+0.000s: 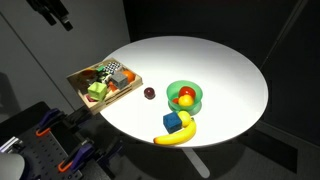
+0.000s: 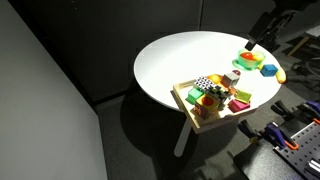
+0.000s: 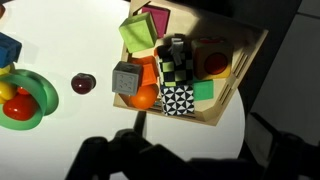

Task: Put the grey and yellow blocks in the box.

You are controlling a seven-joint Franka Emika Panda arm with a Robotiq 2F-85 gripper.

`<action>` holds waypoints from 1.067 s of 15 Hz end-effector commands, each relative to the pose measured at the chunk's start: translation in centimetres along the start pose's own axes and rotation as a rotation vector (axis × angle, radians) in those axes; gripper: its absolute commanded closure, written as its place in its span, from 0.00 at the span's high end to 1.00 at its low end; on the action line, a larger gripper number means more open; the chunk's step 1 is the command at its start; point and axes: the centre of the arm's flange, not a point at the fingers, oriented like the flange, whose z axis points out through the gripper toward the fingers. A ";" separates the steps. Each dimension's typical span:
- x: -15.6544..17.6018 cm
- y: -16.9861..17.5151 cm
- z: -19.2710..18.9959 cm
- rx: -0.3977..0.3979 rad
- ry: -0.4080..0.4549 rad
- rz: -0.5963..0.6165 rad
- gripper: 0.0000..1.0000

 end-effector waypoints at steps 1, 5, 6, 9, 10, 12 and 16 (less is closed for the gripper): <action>-0.4 -0.9 -2.3 0.040 -0.044 0.036 1.00; -0.7 -1.4 -3.6 0.054 -0.088 0.054 1.00; -0.8 -1.4 -3.8 0.053 -0.094 0.061 1.00; -1.0 -1.7 -4.5 0.052 -0.122 0.086 1.00; -1.0 -1.7 -4.7 0.051 -0.134 0.098 1.00; -1.2 -1.8 -5.0 0.045 -0.164 0.124 1.00; -1.5 -1.8 -5.3 0.024 -0.227 0.165 1.00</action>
